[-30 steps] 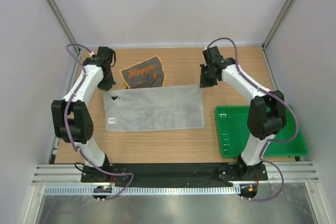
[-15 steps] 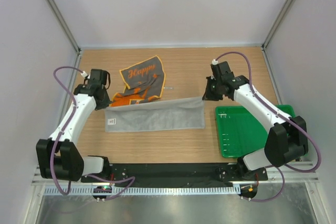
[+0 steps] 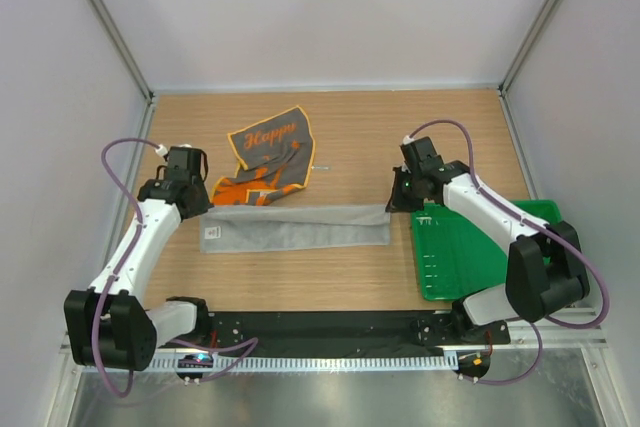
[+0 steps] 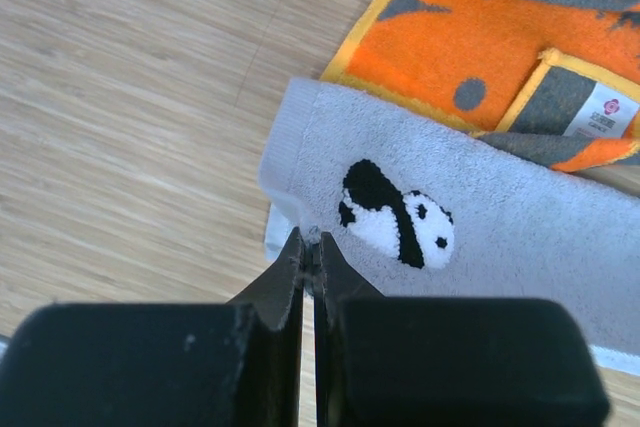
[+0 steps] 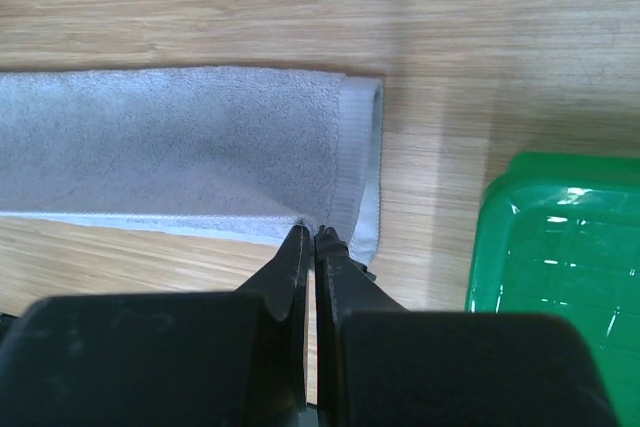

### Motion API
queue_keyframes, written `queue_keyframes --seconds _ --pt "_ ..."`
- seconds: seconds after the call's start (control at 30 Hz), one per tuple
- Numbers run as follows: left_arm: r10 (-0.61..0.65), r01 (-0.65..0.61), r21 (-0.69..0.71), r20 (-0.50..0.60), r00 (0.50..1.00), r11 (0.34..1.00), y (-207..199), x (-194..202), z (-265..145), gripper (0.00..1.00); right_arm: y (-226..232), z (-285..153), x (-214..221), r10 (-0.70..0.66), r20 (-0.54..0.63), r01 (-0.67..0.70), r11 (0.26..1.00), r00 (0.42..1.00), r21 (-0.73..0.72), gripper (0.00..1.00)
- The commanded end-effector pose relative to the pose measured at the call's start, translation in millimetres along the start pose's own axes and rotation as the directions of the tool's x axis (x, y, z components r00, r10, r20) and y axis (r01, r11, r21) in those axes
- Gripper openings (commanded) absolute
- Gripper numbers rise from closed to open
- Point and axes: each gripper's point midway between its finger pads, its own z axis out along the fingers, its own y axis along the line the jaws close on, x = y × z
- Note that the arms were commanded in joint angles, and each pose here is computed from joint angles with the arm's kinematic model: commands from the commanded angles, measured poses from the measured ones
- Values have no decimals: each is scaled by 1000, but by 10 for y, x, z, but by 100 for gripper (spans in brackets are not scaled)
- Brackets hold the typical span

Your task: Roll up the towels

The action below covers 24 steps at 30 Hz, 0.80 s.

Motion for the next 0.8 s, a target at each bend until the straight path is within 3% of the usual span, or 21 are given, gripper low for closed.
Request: queue_keyframes --seconds 0.0,0.1,0.17,0.23,0.27,0.3,0.4,0.57,0.77 --pt "39 -39 -10 35 999 999 61 -107 -12 0 -212 -60 -55 8 58 -13 997 998 82 1" --pt "80 -80 54 -7 997 995 -26 -59 -83 8 -263 -42 44 15 30 -18 996 999 93 2" --pt "70 -72 51 45 997 996 13 -127 -181 14 -283 -61 104 26 30 -29 995 999 93 4" --pt "45 -51 42 132 990 998 95 -222 -349 21 -294 -118 130 39 40 -43 995 998 93 22" --pt "34 -42 42 164 986 998 124 -252 -413 33 -311 -126 158 47 37 -50 994 998 95 35" --pt "27 -37 50 198 980 998 132 -296 -476 41 -320 -147 190 49 30 -52 994 998 98 55" --pt "3 -14 38 281 960 999 228 -412 -673 52 -318 -234 204 56 49 -61 994 997 88 66" --pt "30 -31 0 278 960 1000 248 -492 -628 56 -107 -422 62 52 98 -52 999 994 -1 67" --pt "-2 -17 86 213 977 996 -22 -524 -431 57 67 -385 -227 17 107 -15 1000 994 -22 67"
